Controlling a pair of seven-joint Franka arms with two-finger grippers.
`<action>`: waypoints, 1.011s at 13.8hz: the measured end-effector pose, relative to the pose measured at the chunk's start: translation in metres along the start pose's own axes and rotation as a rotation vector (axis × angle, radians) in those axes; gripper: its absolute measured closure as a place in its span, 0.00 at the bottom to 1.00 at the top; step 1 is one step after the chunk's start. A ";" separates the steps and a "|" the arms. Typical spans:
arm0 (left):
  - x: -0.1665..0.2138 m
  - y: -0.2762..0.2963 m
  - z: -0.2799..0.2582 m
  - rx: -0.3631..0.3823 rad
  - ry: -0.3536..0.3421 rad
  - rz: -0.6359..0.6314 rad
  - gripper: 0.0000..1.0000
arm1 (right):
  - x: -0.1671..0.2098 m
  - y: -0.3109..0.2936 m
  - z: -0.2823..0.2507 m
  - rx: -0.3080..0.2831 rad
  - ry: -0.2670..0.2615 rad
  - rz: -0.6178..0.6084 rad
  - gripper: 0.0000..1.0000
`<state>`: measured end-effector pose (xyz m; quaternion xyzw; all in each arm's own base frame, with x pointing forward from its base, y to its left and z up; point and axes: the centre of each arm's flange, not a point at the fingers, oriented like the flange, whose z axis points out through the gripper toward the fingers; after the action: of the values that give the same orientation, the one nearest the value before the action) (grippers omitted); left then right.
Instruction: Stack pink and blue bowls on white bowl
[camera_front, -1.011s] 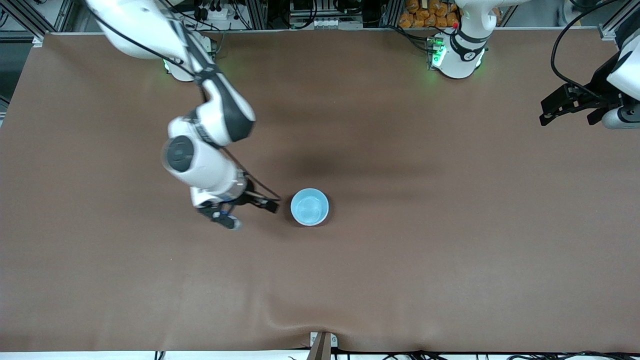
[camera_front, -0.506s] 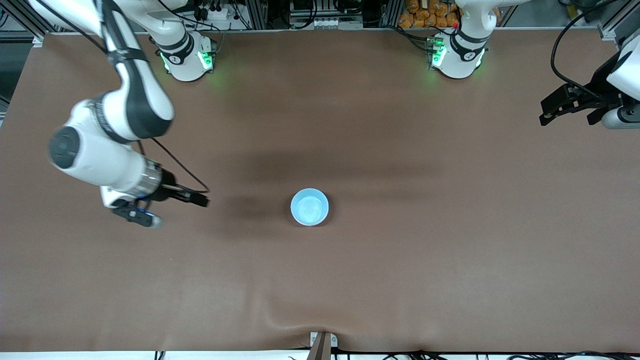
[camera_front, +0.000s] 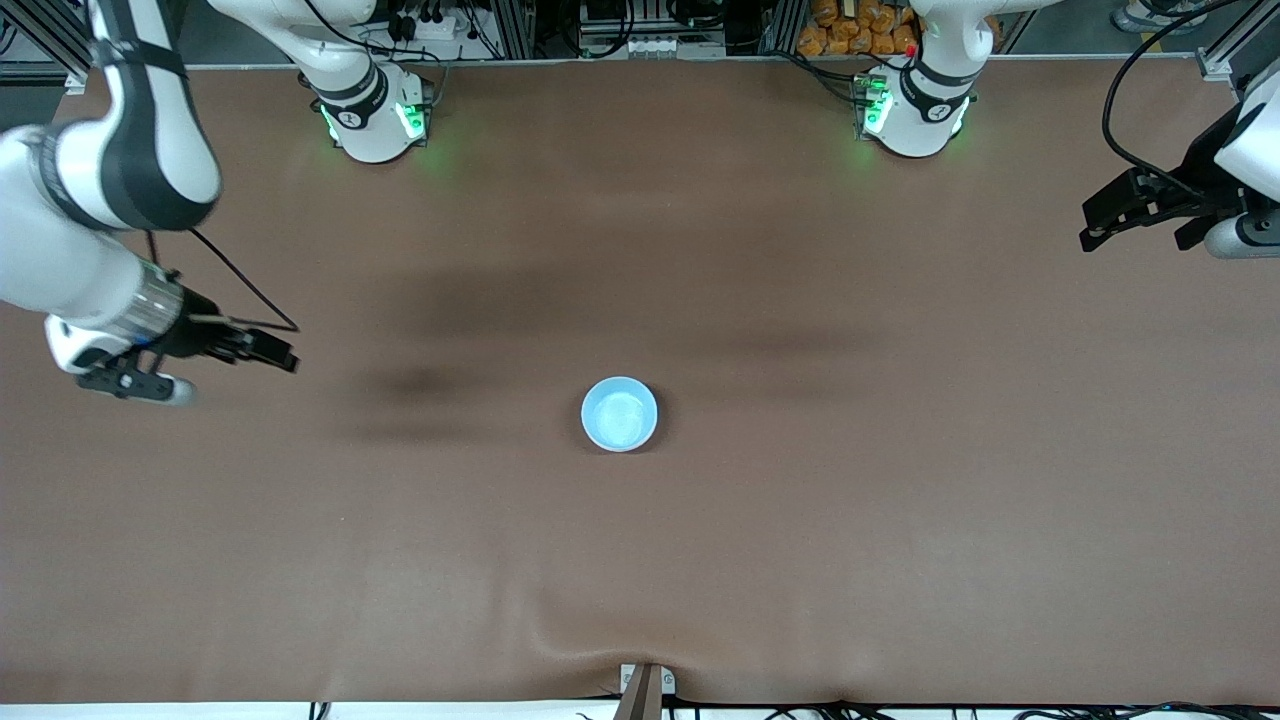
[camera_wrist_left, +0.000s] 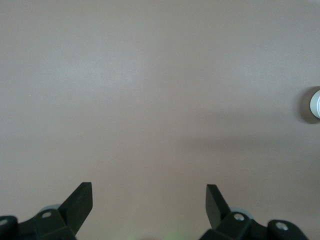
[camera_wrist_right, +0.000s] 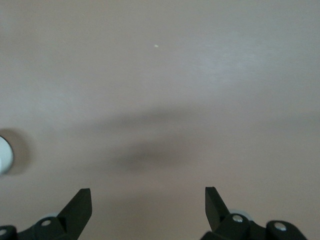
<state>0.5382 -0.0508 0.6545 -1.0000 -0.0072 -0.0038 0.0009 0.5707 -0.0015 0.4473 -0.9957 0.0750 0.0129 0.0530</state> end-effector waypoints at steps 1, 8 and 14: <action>0.000 0.000 0.000 0.000 0.000 0.000 0.00 | -0.006 0.004 -0.013 -0.034 -0.006 -0.028 0.00; 0.000 -0.002 0.000 0.000 0.000 -0.004 0.00 | -0.023 -0.034 -0.121 -0.105 -0.005 -0.267 0.00; 0.000 -0.002 0.000 0.000 0.000 -0.004 0.00 | -0.025 -0.026 -0.185 -0.127 0.003 -0.326 0.00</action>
<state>0.5384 -0.0486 0.6546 -0.9999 -0.0092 -0.0039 0.0008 0.5528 0.0083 0.6351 -0.9960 -0.0886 0.0072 -0.0088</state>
